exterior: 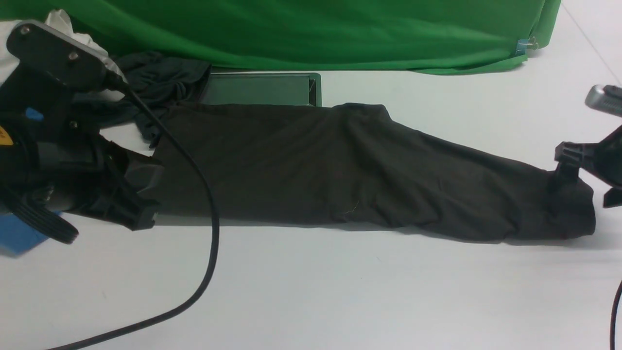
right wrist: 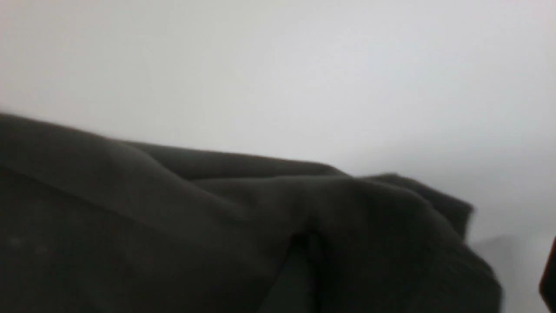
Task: Fold a long-sleeved shirt on a white desktop.
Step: 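Pull the folded dark garment lengthwise by its ends to straighten it flat on the table, then fold the right end of the dark garment over onto its left end with the right gripper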
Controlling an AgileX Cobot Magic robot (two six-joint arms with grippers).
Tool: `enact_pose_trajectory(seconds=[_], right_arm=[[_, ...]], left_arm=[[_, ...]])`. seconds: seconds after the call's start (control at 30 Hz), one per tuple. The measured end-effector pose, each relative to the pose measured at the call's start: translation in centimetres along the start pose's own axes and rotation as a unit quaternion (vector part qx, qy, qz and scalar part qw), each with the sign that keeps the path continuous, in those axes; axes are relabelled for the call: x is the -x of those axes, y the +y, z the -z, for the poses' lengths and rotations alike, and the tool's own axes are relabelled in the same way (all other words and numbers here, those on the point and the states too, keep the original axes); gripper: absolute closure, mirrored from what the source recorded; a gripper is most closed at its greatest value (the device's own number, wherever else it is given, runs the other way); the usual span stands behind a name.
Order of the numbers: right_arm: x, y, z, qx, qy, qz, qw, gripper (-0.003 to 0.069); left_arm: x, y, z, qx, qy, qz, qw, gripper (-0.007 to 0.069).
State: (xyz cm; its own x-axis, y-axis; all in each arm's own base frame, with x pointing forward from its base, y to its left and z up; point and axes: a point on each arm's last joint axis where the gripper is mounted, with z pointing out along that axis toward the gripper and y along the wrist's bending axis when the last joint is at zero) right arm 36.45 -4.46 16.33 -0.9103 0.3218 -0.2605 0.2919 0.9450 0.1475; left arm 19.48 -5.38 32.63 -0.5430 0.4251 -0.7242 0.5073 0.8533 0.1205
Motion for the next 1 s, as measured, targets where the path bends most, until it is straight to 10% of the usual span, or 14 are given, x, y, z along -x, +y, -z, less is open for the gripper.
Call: enact_pose_trajectory(seconds=[0.47, 0.7, 1.0], right_arm=[[-0.2, 1.1, -1.9, 0.018, 0.019, 0.053, 0.998, 0.0172], [-0.8, 2.3, -1.5, 0.024, 0.033, 0.114, 0.993, 0.0576], [-0.7, -2.6, 7.8, -0.075, -0.02, 0.097, 0.992, 0.0588]], left_arm=[[0.0, 0.0, 0.0, 0.0, 0.0, 0.0, 1.0, 0.0608], [0.0, 0.0, 0.0, 0.0, 0.0, -0.004, 1.0, 0.0608], [0.0, -0.1, 0.0, -0.004, -0.002, 0.002, 1.0, 0.0608]])
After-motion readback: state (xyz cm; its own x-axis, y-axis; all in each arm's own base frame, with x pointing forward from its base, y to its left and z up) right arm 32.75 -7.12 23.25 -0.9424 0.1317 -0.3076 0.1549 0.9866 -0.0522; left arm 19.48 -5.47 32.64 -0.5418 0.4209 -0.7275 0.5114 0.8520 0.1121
